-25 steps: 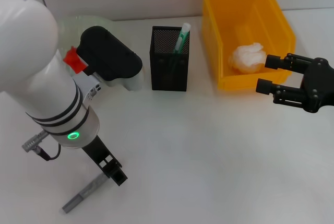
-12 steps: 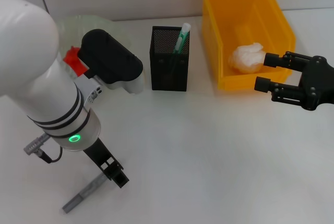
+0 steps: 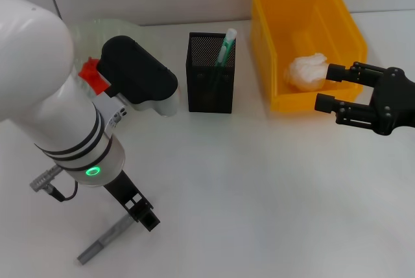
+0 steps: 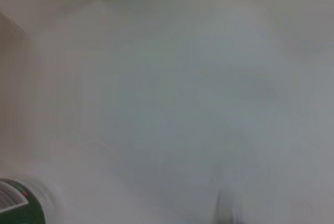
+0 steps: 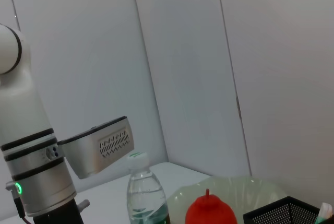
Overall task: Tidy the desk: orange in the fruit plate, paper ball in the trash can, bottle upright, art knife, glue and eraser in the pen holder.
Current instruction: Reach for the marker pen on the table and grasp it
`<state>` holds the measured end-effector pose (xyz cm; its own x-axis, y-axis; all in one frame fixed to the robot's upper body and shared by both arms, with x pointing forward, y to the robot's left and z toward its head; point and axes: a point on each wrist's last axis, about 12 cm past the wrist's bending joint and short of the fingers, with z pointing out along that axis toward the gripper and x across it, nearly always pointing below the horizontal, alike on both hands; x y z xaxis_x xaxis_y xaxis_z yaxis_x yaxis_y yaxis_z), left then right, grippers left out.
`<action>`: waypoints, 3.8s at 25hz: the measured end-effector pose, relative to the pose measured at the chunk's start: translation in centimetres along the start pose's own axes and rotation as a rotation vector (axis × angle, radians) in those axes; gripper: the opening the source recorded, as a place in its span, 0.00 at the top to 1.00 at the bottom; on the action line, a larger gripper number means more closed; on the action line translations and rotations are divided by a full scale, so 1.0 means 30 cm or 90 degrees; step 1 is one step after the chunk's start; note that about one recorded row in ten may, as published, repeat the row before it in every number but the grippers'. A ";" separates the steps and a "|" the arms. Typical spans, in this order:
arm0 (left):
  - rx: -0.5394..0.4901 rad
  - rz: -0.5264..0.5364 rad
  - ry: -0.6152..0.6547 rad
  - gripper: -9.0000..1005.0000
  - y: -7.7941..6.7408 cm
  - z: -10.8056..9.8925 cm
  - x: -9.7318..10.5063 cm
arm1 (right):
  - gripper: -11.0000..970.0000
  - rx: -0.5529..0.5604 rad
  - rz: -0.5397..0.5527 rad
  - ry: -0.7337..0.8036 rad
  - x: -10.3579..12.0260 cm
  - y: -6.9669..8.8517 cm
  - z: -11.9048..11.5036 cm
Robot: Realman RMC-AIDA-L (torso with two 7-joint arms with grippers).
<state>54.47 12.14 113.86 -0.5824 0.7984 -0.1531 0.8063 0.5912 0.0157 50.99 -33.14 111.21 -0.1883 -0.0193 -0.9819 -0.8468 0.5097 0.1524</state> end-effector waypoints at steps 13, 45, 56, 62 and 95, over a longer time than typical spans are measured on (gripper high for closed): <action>0.003 -0.006 0.012 0.25 0.005 0.008 0.006 | 0.25 0.000 -0.006 0.002 -0.010 -0.011 0.016; -0.002 0.003 -0.001 0.31 0.004 0.003 -0.014 | 0.25 0.003 -0.012 0.012 -0.016 -0.022 0.035; 0.001 -0.002 0.009 0.33 0.008 0.019 -0.006 | 0.25 0.002 -0.013 0.012 -0.016 -0.022 0.036; 0.002 -0.003 0.009 0.34 0.008 0.020 -0.005 | 0.25 0.000 -0.012 0.011 -0.016 -0.020 0.036; 0.005 -0.003 0.016 0.49 0.005 0.028 0.004 | 0.25 -0.002 -0.010 0.007 -0.014 -0.015 0.035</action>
<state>54.60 12.24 113.03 -0.5885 0.7981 -0.1290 0.8042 0.5943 0.0075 51.97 -32.45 111.43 -0.1802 -0.0368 -0.9829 -0.8516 0.5059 0.1372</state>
